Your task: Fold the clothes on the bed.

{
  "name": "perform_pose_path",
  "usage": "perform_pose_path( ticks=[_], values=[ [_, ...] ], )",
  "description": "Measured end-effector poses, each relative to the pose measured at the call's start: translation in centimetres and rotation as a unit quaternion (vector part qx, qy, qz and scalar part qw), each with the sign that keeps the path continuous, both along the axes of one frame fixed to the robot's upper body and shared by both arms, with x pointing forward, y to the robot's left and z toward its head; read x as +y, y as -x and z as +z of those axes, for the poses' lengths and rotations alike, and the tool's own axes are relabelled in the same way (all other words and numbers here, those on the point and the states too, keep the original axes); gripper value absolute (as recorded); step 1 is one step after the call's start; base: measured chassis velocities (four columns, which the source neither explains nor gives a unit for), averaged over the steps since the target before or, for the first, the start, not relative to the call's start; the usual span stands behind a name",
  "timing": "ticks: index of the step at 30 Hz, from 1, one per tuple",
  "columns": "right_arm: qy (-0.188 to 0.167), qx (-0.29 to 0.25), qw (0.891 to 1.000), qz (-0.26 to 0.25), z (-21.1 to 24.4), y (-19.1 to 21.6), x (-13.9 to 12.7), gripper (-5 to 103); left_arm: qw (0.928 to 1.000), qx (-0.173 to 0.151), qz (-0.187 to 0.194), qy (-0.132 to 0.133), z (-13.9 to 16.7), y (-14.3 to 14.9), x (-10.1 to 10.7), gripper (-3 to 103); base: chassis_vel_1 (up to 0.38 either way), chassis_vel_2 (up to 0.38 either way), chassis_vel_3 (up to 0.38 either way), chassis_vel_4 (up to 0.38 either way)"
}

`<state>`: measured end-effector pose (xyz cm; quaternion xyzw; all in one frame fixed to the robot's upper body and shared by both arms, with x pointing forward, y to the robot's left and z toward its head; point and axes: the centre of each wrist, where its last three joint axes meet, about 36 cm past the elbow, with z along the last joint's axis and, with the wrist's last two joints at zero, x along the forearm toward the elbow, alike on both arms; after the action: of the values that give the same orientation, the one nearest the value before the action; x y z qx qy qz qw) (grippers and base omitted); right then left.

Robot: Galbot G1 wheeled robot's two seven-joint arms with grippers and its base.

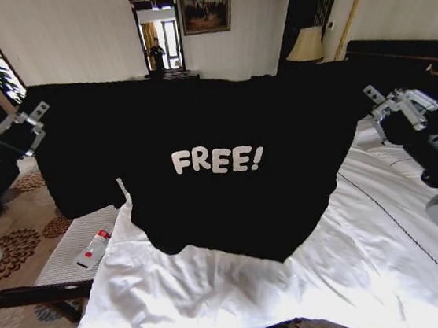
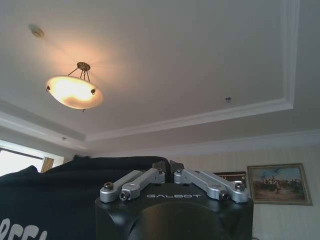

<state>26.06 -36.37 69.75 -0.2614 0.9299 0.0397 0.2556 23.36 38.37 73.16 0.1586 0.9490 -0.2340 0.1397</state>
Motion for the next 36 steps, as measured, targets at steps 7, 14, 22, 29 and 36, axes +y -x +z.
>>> perform_pose_path(
  ticks=[7,14,22,29,36],
  values=[
    [-0.016,0.017,1.0,-0.019,4.0,0.2,0.0,3,0.9989,0.042,-0.018,-0.005,2.7,0.5,-0.1,1,0.0,0.0,0.0,0.0],
    [-0.032,0.245,0.969,0.01,-4.1,-3.2,3.6,3,0.9723,0.202,-0.077,-0.089,-4.8,-5.3,-4.2,1,0.0,0.0,0.0,0.0],
    [-0.029,0.44,0.896,0.044,-17.6,-7.1,6.6,3,0.9299,0.316,-0.117,-0.147,-17.0,-12.3,-9.4,1,0.0,0.0,0.0,0.0],
    [-0.049,0.429,0.902,0.026,-20.3,-8.7,5.7,3,0.935,0.32,-0.116,-0.1,-20.5,-15.0,-9.6,1,0.0,0.0,0.0,0.0],
    [-0.069,0.32,0.944,0.048,-16.9,-11.2,4.1,3,0.9629,0.235,-0.125,-0.043,-16.1,-16.3,-8.5,1,0.0,0.0,0.0,0.0]
  ],
)
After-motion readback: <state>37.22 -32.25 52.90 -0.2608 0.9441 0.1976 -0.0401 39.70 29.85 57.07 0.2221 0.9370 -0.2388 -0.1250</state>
